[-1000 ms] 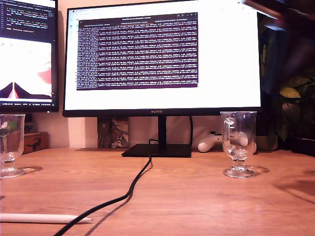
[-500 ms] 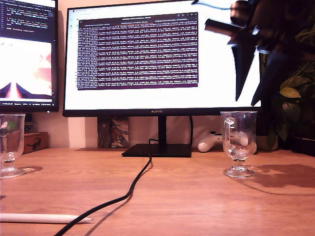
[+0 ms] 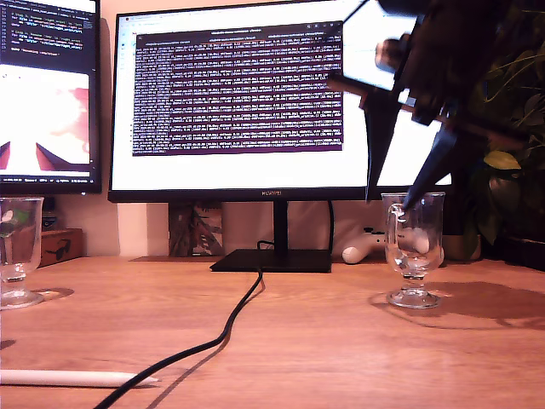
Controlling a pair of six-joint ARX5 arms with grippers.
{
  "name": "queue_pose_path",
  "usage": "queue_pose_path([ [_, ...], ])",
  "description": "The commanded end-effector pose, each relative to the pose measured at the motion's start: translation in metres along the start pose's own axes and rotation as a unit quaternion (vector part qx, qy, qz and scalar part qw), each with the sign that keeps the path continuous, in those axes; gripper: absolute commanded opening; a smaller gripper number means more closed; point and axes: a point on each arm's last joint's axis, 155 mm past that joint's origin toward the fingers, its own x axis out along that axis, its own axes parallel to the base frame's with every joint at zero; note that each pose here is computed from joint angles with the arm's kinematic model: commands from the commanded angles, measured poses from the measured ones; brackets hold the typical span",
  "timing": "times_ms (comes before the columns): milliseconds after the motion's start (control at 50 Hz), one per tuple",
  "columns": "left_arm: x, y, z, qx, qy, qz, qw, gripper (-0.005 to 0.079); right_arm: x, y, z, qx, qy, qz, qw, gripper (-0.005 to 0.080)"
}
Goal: Pick the small glass cups in front of you with each of your hands, and place them behind the white pen
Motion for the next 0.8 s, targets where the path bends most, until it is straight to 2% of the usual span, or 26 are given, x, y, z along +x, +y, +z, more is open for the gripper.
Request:
queue_pose_path([
  [0, -0.003, -0.003, 0.008, 0.01, -0.008, 0.004, 1.0, -0.0019, 0.002, 0.003, 0.008, 0.003, -0.007, 0.004, 1.0, 0.0234],
  [180, -0.009, 0.009, 0.016, -0.001, 0.003, 0.059, 0.998, -0.0019, 0.003, 0.004, 0.01, 0.002, -0.01, 0.006, 1.0, 0.0125],
  [300, -0.011, 0.015, 0.025, 0.003, 0.021, 0.096, 0.995, -0.0019, 0.003, 0.005, 0.011, -0.001, -0.013, 0.008, 1.0, -0.0019],
  [480, -0.006, 0.02, 0.038, 0.017, 0.078, 0.14, 0.987, -0.0019, 0.003, 0.007, 0.014, -0.016, -0.019, 0.011, 1.0, -0.0011],
  [560, 0.0, 0.018, 0.049, 0.023, 0.098, 0.145, 0.984, -0.0019, 0.003, 0.009, 0.016, -0.019, -0.023, 0.014, 0.999, -0.0011],
  [580, 0.001, 0.018, 0.051, 0.041, 0.108, 0.145, 0.983, -0.0019, 0.003, 0.009, 0.016, -0.019, -0.024, 0.014, 0.999, -0.0011],
  [760, 0.019, 0.018, 0.064, 0.033, 0.161, 0.156, 0.974, -0.0019, 0.003, 0.009, 0.017, -0.032, -0.025, 0.015, 0.999, -0.0011],
  [780, 0.02, 0.018, 0.066, 0.047, 0.166, 0.155, 0.973, -0.0019, 0.003, 0.009, 0.017, -0.032, -0.025, 0.015, 0.999, -0.0011],
])
